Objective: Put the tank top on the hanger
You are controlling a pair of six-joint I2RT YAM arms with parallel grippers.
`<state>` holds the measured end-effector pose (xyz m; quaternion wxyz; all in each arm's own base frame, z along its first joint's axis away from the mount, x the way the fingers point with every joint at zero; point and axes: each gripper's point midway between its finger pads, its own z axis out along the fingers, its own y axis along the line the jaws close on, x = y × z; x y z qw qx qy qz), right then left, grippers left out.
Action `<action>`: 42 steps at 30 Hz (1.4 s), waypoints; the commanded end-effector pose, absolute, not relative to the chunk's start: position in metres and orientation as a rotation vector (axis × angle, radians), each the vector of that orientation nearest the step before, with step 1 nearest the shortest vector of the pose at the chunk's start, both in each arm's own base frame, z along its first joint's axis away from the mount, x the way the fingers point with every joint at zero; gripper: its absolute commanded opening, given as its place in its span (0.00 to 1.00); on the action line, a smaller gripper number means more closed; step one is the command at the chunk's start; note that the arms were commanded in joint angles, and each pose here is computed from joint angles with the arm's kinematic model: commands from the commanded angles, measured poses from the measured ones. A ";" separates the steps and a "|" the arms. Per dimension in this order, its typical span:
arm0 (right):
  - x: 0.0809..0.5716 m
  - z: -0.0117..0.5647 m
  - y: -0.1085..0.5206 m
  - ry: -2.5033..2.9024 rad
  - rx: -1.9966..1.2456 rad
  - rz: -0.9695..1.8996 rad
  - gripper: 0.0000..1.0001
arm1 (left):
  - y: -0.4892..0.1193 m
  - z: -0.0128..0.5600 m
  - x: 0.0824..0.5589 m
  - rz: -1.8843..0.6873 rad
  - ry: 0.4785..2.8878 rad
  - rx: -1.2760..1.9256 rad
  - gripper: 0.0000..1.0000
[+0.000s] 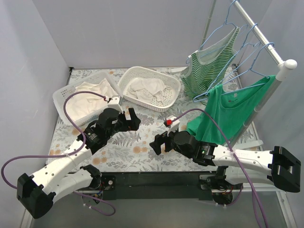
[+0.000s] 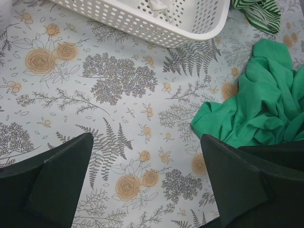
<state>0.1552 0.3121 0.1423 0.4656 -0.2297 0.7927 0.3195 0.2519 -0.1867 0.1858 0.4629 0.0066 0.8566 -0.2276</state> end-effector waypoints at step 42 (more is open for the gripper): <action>0.142 0.141 0.294 1.963 -0.465 0.885 0.96 | -0.229 0.133 0.523 -0.171 2.158 -0.001 0.67</action>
